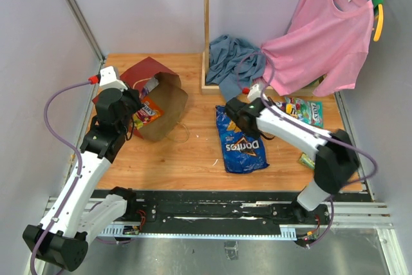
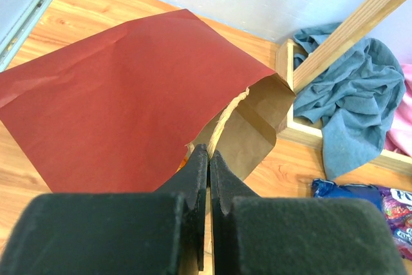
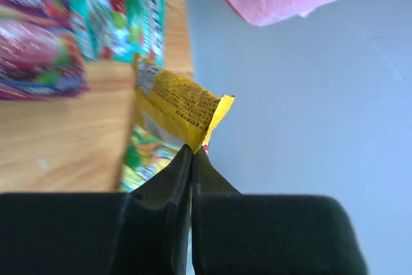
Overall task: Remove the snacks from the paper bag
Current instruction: Place the snack at the center of the board.
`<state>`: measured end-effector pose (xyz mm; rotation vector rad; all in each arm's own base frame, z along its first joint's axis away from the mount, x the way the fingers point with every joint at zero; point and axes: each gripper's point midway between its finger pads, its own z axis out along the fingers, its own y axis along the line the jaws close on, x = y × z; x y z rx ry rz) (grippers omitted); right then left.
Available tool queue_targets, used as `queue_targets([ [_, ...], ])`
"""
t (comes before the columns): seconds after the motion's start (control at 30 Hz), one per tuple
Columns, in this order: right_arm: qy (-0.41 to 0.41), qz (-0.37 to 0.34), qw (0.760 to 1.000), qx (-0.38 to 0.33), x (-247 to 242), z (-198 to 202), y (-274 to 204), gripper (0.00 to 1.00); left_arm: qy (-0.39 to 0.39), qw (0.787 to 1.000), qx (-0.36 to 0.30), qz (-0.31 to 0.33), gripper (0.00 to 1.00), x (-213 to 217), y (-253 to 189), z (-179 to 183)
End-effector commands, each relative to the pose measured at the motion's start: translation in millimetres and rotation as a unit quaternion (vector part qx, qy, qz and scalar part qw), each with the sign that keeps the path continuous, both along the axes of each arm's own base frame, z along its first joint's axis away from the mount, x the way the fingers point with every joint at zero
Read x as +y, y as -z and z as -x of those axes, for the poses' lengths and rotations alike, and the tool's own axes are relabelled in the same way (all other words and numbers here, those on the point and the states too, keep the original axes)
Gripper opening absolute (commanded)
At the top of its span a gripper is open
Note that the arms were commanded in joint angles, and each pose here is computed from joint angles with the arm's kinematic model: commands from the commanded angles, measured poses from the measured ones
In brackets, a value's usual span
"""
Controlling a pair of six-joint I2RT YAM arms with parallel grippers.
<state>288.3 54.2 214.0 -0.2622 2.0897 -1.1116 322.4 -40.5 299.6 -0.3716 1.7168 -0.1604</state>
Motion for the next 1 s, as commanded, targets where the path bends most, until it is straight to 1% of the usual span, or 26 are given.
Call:
queue_targets([
  [0.0, 0.031, 0.207, 0.976, 0.063, -34, 18, -28, 0.01, 0.001, 1.000, -0.011, 0.008, 0.01, 1, -4, 0],
  [0.07, 0.032, 0.214, 0.973, 0.076, -33, 17, -18, 0.01, 0.005, 1.000, -0.011, 0.009, 0.01, -1, -4, 0],
  [0.17, 0.034, 0.196, 0.976, 0.086, -29, 16, -4, 0.01, 0.004, 1.000, -0.011, 0.009, 0.00, 0, -4, 0],
  [0.23, 0.018, 0.184, 0.976, 0.115, -25, 13, 16, 0.01, 0.006, 1.000, -0.011, 0.010, 0.01, -1, -4, 0],
  [0.27, 0.008, 0.172, 0.975, 0.137, -25, 14, 31, 0.01, 0.006, 1.000, -0.012, 0.010, 0.01, -1, -4, 0],
  [0.33, -0.010, 0.123, 0.978, 0.166, -22, 13, 56, 0.01, 0.004, 1.000, -0.013, 0.010, 0.00, 0, -5, 0],
  [0.4, -0.016, 0.082, 0.981, 0.177, -24, 13, 71, 0.01, 0.004, 1.000, -0.012, 0.009, 0.01, 0, -4, 0],
  [0.47, -0.008, 0.057, 0.981, 0.187, -30, 12, 79, 0.01, 0.006, 1.000, -0.011, 0.010, 0.00, -1, -4, 0],
  [0.57, 0.005, 0.052, 0.981, 0.185, -32, 8, 79, 0.01, 0.010, 1.000, -0.010, 0.012, 0.01, -3, -3, -1],
  [0.8, 0.052, 0.079, 0.976, 0.195, -40, -4, 99, 0.01, 0.009, 1.000, -0.010, 0.012, 0.01, -3, -2, 0],
  [0.97, 0.049, 0.050, 0.979, 0.194, -33, -6, 116, 0.01, 0.005, 1.000, -0.009, 0.009, 0.01, -1, -1, 0],
])
